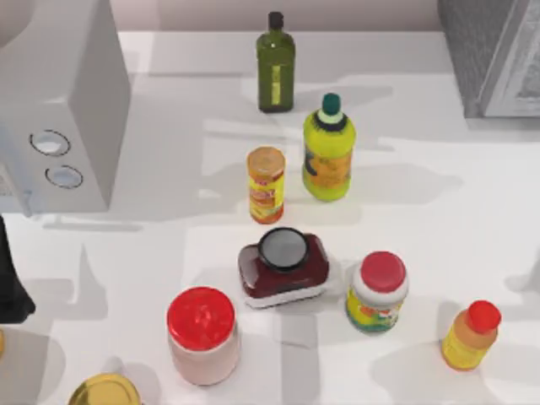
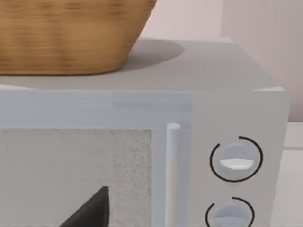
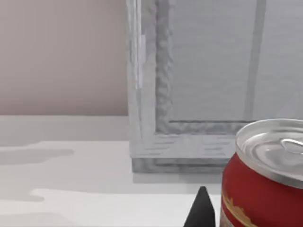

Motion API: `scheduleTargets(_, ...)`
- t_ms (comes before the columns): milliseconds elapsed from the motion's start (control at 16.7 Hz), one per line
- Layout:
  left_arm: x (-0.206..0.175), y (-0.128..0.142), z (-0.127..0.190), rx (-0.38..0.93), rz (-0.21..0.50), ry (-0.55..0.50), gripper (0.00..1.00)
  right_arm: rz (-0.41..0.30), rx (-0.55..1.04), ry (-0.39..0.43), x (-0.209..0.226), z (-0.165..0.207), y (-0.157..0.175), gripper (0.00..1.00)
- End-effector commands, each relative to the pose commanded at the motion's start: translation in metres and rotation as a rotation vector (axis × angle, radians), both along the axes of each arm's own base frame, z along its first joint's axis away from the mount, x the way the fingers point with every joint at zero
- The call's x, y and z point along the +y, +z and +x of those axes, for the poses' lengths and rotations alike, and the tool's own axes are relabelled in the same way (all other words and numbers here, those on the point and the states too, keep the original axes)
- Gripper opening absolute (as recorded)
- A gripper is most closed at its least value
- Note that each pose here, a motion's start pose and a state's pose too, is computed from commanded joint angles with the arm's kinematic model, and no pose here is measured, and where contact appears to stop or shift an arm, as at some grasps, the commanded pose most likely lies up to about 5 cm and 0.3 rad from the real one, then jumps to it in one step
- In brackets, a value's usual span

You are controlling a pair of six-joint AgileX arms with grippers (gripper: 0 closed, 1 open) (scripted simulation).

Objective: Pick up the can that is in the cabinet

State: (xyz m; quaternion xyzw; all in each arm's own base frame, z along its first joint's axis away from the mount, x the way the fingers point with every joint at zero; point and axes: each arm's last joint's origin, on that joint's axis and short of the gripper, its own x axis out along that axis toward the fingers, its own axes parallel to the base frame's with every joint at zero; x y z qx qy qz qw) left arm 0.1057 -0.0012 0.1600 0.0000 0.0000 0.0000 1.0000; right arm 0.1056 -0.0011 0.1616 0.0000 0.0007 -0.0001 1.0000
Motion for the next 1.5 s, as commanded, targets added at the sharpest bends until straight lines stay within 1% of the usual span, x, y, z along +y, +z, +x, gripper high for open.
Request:
scheduleTargets(420,0.000,0.000,0.000,0.000,0.000,0.000,1.00,0.003,0.006,0.001,0.000,0.000,-0.002,0.00)
scheduleTargets(540,0.000,0.000,0.000,0.000,0.000,0.000,1.00,0.025,-0.024,-0.031,-0.003,-0.002,0.011,0.00)
scheduleTargets(660,0.000,0.000,0.000,0.000,0.000,0.000,1.00,0.069,-0.080,-0.091,-0.008,-0.008,0.036,0.00)
scheduleTargets(780,0.000,0.000,0.000,0.000,0.000,0.000,1.00,0.129,-0.159,-0.172,-0.013,-0.018,0.071,0.00)
scheduleTargets(900,0.000,0.000,0.000,0.000,0.000,0.000,1.00,0.200,-0.264,-0.265,-0.017,-0.036,0.113,0.00)
scheduleTargets(1140,0.000,0.000,0.000,0.000,0.000,0.000,1.00,0.351,-0.556,-0.455,-0.009,-0.091,0.210,0.00)
scheduleTargets(1320,0.000,0.000,0.000,0.000,0.000,0.000,1.00,0.437,-0.853,-0.564,0.026,-0.146,0.280,0.00)
scheduleTargets(1440,0.000,0.000,0.000,0.000,0.000,0.000,1.00,0.463,-1.086,-0.600,0.070,-0.180,0.320,0.00)
scheduleTargets(1500,0.000,0.000,0.000,0.000,0.000,0.000,1.00,0.462,-1.212,-0.601,0.099,-0.195,0.336,0.00)
